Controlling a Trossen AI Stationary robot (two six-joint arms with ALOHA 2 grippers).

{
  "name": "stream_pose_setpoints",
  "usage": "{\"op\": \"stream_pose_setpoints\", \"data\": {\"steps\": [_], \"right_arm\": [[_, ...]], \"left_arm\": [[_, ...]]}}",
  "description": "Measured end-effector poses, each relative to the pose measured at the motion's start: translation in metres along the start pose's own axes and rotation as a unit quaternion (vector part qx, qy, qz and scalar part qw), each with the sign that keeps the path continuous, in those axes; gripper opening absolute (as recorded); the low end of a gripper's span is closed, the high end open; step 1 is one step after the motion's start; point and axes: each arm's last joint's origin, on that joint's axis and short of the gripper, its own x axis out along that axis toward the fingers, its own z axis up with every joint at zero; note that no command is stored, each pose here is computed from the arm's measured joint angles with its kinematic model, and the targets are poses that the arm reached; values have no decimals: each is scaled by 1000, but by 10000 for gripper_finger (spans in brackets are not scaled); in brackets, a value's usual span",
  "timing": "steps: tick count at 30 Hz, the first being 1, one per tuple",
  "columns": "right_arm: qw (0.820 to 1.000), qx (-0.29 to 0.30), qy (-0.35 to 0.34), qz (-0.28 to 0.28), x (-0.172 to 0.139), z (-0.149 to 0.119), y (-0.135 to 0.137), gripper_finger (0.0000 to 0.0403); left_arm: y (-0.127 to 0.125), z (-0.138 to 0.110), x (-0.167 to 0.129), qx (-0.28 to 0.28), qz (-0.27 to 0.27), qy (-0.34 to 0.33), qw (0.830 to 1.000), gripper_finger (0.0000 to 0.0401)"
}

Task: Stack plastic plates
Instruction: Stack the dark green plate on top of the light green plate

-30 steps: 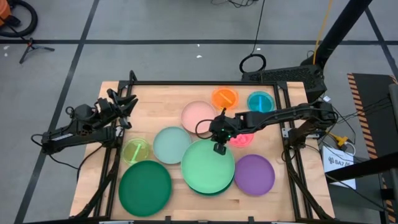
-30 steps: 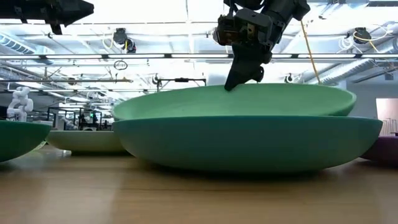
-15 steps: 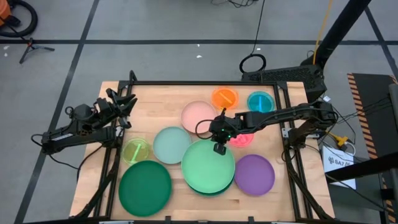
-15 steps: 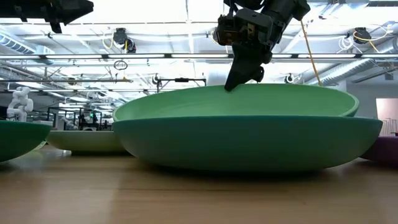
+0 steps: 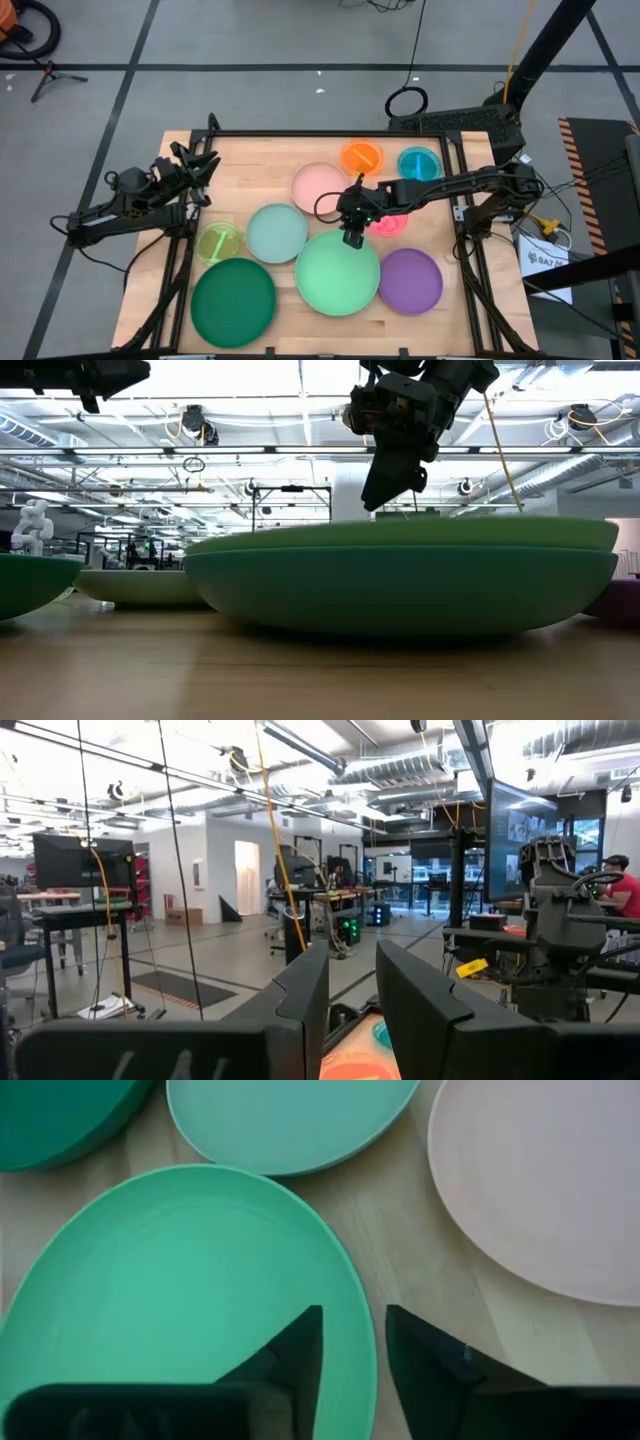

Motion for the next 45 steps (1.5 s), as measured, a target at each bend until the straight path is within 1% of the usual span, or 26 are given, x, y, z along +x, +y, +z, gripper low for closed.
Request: {"op": "stream_pose_setpoints", "data": {"steps": [4,7,15,24,30,37,39,42,45], "right_arm": [[1000,0,0,0,0,0,0,133],[1000,0,-1,0,0,0,0,138],[1000,5,-19,6,-10,3,1,139],[1000,12,-25,9,-11,4,2,139],[997,8,-67,26,-11,12,6,139],[995,-26,-90,31,-12,12,17,139],[993,-48,-100,28,-12,11,24,139],[989,-82,-111,42,-13,9,37,139],[984,-115,-124,48,-14,5,51,139]], "left_arm": [[0,0,0,0,0,0,1000,94],[0,0,0,-1,0,0,1000,94],[0,0,0,-1,0,0,1000,94],[0,0,0,-1,1,-1,1000,94],[0,0,0,-1,1,-1,1000,94],[0,2,0,-10,1,-8,1000,94],[0,2,0,-20,1,-11,1000,94],[0,3,0,-36,-1,-16,999,94],[-1,4,0,-56,-27,-19,998,94]]}}
